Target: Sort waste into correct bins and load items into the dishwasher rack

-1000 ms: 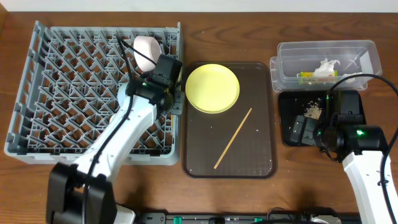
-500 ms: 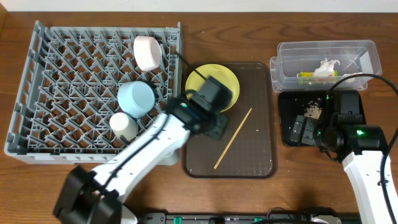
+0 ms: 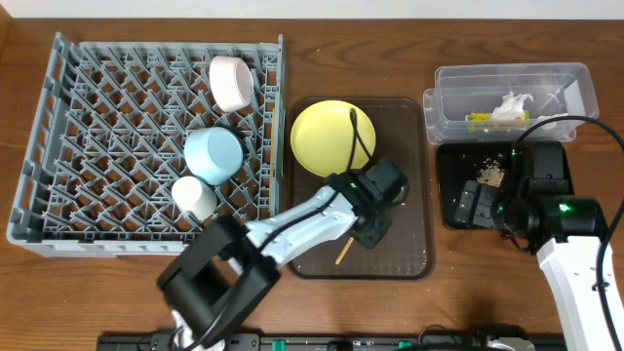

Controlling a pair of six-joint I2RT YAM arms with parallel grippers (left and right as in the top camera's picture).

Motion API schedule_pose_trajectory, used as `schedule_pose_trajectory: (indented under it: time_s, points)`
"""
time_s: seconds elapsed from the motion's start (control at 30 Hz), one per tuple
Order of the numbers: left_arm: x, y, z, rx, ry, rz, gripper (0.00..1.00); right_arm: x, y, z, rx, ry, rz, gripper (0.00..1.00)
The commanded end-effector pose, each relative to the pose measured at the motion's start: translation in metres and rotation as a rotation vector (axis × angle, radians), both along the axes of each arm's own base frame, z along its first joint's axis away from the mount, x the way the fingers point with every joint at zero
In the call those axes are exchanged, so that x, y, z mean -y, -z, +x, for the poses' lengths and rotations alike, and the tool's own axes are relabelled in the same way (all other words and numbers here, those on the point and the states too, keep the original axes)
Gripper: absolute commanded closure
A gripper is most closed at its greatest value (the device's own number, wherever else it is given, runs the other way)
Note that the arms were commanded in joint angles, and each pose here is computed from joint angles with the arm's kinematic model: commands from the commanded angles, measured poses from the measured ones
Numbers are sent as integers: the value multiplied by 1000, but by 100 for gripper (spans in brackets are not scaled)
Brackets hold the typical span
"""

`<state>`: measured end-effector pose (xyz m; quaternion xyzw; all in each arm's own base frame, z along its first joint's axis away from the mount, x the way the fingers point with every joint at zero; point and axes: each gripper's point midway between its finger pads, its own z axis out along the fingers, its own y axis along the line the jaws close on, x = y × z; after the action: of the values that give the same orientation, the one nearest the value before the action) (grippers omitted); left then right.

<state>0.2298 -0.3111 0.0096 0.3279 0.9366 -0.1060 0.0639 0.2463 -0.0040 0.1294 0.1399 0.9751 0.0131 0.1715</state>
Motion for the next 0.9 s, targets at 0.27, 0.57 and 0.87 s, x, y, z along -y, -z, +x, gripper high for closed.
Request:
schedule_pose_trajectory:
  time_s: [0.27,0.57,0.87]
  points:
    - [-16,37,-7,-52,-41,113,77,4,-2,1,6,11,-5,1]
    - [-7,1,1,2,-42,46,90,4,-2,1,5,11,-5,1]
    - [-31,-86,38,256,-130,-5,89,4,-2,1,5,11,-5,1]
